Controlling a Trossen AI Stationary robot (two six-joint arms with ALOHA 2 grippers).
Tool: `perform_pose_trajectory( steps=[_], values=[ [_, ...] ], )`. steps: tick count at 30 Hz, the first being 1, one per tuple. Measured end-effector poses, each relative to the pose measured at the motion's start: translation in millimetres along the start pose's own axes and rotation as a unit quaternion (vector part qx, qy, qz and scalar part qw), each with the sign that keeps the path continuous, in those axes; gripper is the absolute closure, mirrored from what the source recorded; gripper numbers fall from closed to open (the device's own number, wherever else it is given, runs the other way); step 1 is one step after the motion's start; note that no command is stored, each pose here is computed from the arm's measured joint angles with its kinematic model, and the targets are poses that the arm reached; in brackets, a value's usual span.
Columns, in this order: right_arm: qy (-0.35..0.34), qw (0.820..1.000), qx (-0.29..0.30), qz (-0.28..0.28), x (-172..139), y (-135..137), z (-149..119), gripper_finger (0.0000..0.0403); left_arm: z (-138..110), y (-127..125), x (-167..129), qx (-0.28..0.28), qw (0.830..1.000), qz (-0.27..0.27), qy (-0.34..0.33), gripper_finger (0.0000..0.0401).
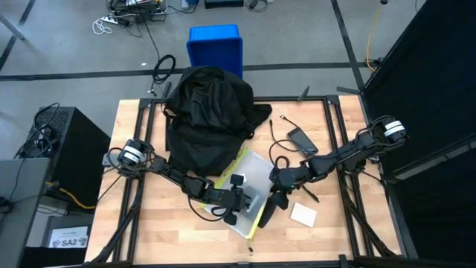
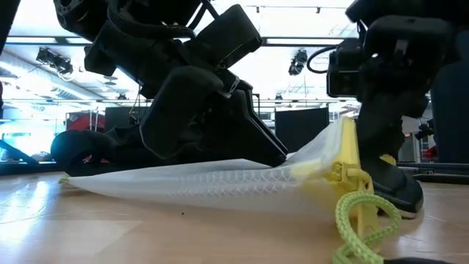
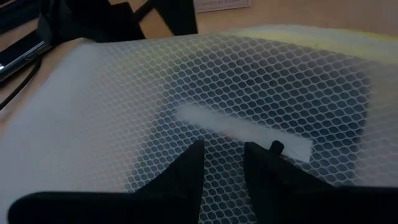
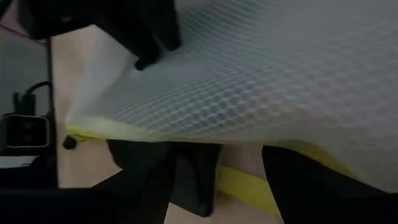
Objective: Unpack backpack
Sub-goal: Remove the calculator from the yellow zipper pouch
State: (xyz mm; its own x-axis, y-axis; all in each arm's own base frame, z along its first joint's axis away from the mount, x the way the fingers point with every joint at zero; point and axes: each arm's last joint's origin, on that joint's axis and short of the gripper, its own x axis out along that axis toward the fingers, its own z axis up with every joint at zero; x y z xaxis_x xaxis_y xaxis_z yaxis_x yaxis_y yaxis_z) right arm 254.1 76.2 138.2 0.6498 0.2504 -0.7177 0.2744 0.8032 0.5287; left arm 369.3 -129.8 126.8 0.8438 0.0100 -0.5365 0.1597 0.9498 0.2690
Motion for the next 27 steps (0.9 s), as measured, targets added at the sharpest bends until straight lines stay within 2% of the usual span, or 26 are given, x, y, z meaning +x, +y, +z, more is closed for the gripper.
perform_pose_trajectory(
  steps=[4,9,16,21,27],
  values=[
    [0.013,1.000,0.007,-0.018,-1,-5,0,0.0183,-1,0,0,0.000,1.000,-0.001,0.004,0.0314],
    [0.031,0.999,0.029,-0.014,-1,-8,0,0.0170,-1,0,0,0.000,1.000,0.001,0.006,0.0314],
    [0.034,0.999,0.029,-0.002,2,-7,0,0.0156,-2,4,1,-0.009,1.000,0.010,0.009,0.0314],
    [0.050,0.997,0.033,0.046,21,-8,-2,0.0161,-4,7,2,-0.022,0.999,0.029,0.016,0.0314],
    [0.034,0.991,0.024,0.127,41,-3,2,0.0177,-4,8,2,-0.025,0.998,0.052,0.017,0.0314]
  ],
)
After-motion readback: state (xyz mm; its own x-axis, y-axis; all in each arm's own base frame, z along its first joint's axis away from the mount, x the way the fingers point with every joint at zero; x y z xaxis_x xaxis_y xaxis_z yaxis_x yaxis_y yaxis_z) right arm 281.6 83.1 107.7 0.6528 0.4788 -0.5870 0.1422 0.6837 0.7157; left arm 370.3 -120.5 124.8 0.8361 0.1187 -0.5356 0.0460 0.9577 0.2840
